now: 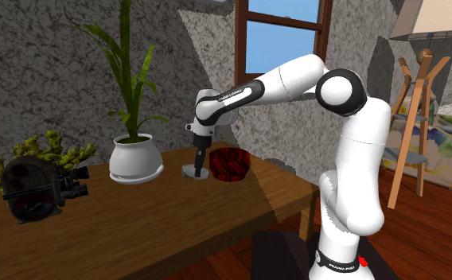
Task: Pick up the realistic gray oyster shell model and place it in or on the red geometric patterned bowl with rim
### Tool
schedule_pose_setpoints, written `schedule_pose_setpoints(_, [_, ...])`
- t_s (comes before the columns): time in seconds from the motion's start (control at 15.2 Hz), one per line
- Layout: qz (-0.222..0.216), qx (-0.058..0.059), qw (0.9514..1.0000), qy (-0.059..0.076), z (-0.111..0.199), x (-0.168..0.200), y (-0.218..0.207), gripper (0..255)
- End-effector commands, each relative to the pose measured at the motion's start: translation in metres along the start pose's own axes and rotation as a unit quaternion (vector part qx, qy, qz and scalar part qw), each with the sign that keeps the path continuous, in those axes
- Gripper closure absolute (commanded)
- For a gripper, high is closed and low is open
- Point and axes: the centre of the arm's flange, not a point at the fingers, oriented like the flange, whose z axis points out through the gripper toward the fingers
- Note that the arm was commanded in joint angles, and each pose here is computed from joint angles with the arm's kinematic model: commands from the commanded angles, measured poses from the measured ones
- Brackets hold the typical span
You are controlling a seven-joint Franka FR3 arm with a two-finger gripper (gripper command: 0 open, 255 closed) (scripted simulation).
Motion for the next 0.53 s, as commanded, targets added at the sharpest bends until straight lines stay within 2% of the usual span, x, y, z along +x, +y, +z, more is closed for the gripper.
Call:
schedule_pose_setpoints(0.0, [0.000, 0.000, 1.0000, 0.000, -0.010, 0.001, -0.001, 255])
schedule_pose_setpoints(0.46, [0.000, 0.000, 1.0000, 0.000, -0.047, 0.006, -0.006, 255])
